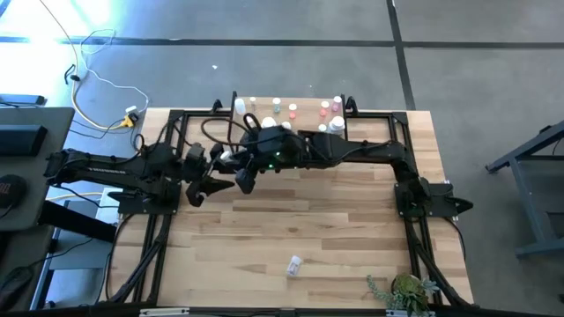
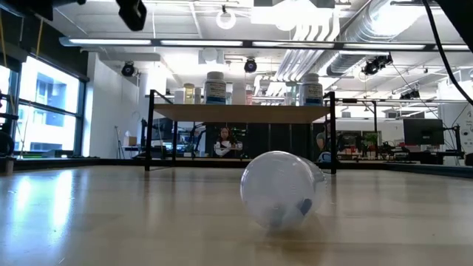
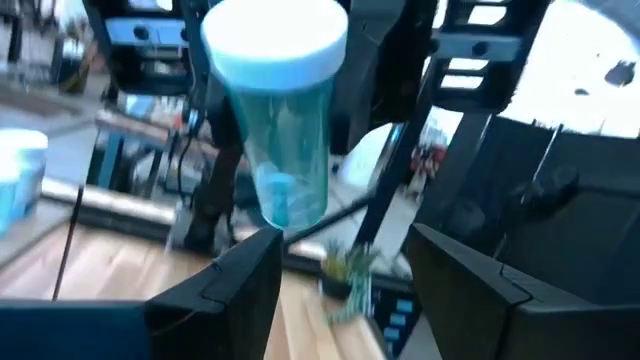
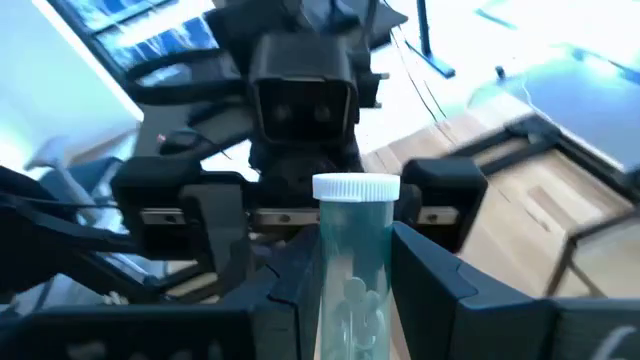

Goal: Pick and place medicine bottles onto shelf by color
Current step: Put the blue pill bottle on the shelf

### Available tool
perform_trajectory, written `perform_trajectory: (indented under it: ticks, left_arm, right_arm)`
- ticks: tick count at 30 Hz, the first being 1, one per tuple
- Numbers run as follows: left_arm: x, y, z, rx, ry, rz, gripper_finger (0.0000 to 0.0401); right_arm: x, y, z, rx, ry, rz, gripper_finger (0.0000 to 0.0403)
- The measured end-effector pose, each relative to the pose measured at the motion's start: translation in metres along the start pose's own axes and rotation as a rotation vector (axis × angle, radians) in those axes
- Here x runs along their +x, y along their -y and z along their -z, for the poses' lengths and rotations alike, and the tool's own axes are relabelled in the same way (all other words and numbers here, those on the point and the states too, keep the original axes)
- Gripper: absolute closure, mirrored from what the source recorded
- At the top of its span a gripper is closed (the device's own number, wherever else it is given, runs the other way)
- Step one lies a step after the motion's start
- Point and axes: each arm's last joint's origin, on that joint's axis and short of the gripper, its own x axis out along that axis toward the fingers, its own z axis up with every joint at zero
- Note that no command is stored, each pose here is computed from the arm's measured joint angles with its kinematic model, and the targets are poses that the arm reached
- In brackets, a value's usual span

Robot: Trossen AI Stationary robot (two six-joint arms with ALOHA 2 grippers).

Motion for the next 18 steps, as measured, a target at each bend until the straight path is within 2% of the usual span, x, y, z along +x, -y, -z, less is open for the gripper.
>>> perform_trajectory:
  ticks: [10, 18]
  left_arm:
    - [-0.001, -0.003, -0.007, -0.022, 0.093, -0.077, 0.0197]
    - [-0.002, -0.002, -0.014, -0.017, 0.169, -0.09, 0.0197]
  right_arm:
    - [0.0, 0.001, -0.007, -0.016, 0.018, -0.109, 0.0311]
    - [0.0, 0.008, -0.011, -0.017, 0.036, -0.087, 0.0311]
